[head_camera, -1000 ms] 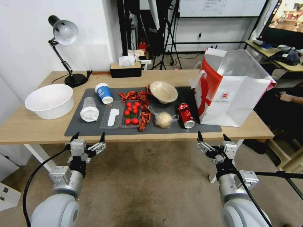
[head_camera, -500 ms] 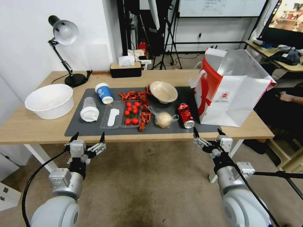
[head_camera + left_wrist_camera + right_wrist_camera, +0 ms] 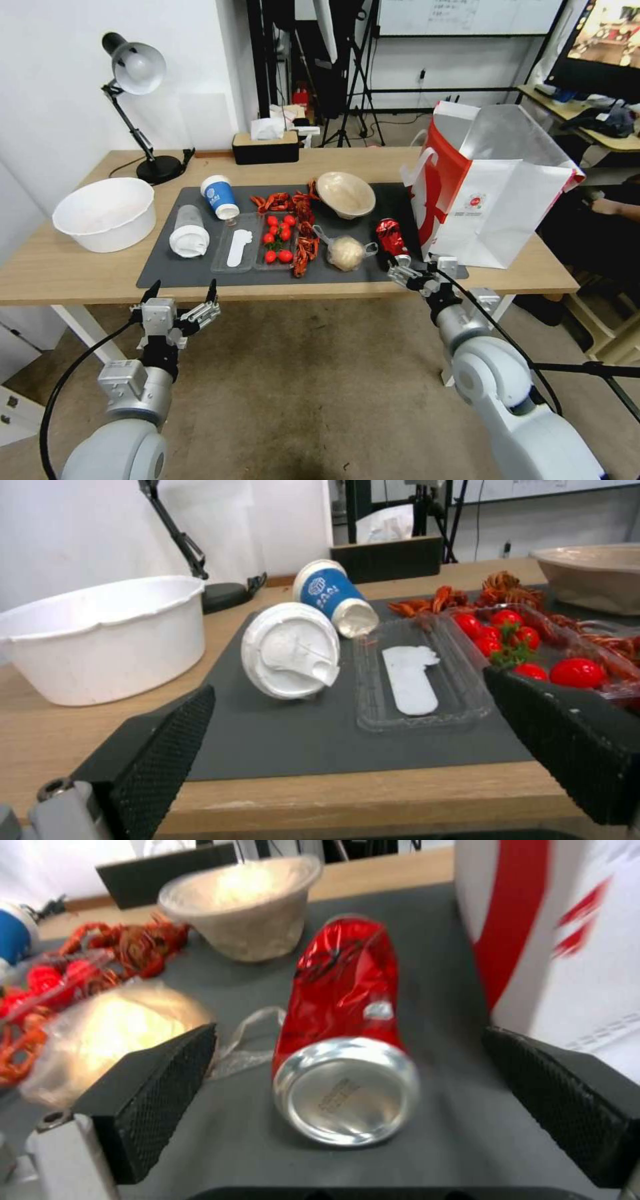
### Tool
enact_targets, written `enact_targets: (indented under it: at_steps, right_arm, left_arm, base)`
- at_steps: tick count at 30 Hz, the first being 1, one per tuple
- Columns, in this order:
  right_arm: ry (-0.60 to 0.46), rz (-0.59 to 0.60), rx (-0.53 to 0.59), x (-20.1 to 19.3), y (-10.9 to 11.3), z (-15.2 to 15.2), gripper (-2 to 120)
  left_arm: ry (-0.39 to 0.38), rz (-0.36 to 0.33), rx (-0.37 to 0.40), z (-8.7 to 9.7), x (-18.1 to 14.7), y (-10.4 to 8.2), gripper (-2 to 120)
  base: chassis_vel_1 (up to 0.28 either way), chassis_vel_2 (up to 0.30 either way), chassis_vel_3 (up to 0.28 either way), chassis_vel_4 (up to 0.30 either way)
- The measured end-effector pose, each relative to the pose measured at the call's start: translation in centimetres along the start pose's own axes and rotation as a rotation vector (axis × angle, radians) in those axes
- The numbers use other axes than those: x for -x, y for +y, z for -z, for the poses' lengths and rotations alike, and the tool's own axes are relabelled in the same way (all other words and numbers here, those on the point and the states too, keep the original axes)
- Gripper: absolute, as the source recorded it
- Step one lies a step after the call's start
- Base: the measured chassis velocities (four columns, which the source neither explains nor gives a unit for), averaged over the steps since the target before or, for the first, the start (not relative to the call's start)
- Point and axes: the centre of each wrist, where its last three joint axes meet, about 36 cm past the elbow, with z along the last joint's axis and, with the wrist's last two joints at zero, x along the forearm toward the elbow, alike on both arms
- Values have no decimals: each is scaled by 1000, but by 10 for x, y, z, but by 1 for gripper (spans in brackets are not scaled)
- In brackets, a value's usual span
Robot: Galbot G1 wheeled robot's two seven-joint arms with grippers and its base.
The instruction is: Pick up the trash from the table and place it into the takeout bag.
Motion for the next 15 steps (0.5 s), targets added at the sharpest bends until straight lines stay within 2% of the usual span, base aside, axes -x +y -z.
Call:
enact_targets:
  at_steps: [7, 9, 11, 13, 15]
  right_arm:
    - [72, 15, -11, 40, 4, -6, 98]
    - [103, 8, -13, 50, 9, -13, 91]
    - [106, 10, -12, 52, 11, -14, 90]
    - [119, 12, -3, 56, 15, -21, 81]
    - [121, 11, -1, 56, 15, -22, 77]
  left_arm:
    - [-14, 27, 2, 0, -2, 3, 100]
    - [-24, 36, 4, 0, -2, 5, 100]
    - [-27, 37, 4, 0, -2, 6, 100]
    - [-30, 40, 6, -2, -1, 7, 100]
    - [-30, 41, 5, -4, 0, 7, 100]
  base:
    - [0, 0, 0, 0]
    - [0, 0, 0, 0]
    - [0, 0, 0, 0]
    - [0, 0, 0, 0]
    - [0, 0, 0, 0]
